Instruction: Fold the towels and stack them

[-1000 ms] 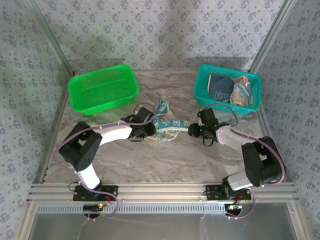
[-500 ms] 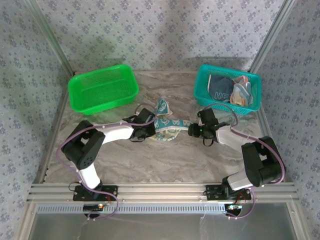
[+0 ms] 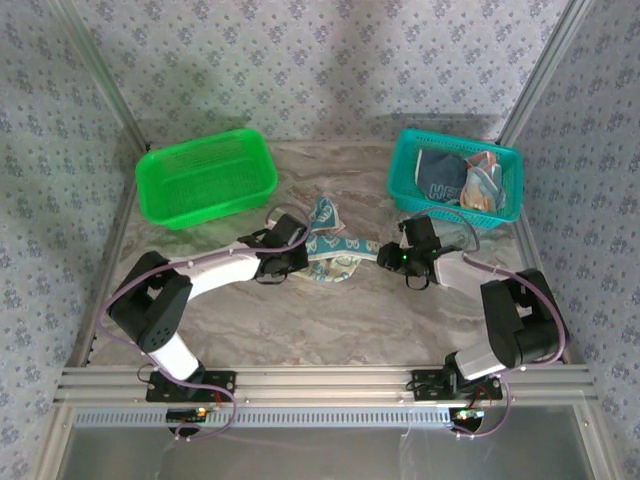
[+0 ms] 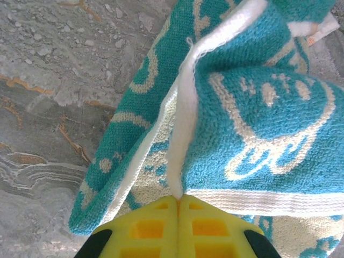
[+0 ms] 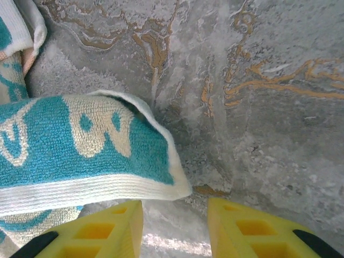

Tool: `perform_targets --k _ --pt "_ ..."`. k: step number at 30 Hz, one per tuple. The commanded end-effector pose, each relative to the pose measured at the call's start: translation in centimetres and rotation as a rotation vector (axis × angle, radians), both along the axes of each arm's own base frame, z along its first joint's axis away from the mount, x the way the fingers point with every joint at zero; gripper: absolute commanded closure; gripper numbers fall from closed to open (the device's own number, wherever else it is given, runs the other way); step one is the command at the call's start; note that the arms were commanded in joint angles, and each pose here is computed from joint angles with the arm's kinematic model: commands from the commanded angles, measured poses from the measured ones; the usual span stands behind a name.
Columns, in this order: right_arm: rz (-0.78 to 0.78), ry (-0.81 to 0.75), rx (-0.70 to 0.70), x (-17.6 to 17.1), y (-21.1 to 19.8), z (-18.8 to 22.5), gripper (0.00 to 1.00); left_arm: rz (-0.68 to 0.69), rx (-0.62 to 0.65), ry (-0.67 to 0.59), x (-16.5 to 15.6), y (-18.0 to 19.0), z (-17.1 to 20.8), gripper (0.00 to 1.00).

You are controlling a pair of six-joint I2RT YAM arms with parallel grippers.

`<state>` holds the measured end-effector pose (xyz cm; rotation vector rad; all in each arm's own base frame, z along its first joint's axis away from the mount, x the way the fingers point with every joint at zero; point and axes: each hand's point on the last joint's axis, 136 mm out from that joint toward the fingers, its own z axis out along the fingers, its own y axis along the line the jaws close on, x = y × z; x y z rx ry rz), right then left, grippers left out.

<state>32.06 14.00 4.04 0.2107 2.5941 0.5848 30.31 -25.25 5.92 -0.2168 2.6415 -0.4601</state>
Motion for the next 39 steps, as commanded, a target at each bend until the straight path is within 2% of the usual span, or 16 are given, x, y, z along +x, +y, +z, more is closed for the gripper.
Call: perform_targets --k 1,9,16,27,39 --pt "-0.013 0.026 0.048 0.2 0.4 -0.7 0.61 -0.016 0.006 -0.026 0.2 -0.2 1.2 1.00" --pt "-0.019 0.029 0.064 1.1 0.6 -1.4 0.61 -0.024 -0.001 -0.032 0.1 -0.4 1.5 1.00" --pt "-0.008 0.012 0.083 1.6 1.0 -1.4 0.66 -0.029 -0.008 -0.038 0.2 -0.5 1.8 1.00" --pt "0.005 -0.015 0.119 1.8 1.7 -0.4 0.66 -0.034 -0.012 -0.044 0.2 -0.5 2.2 1.00" --pt "-0.014 -0.025 0.035 2.6 0.6 -1.4 0.66 -0.039 -0.012 -0.045 0.1 -0.6 2.1 1.00"
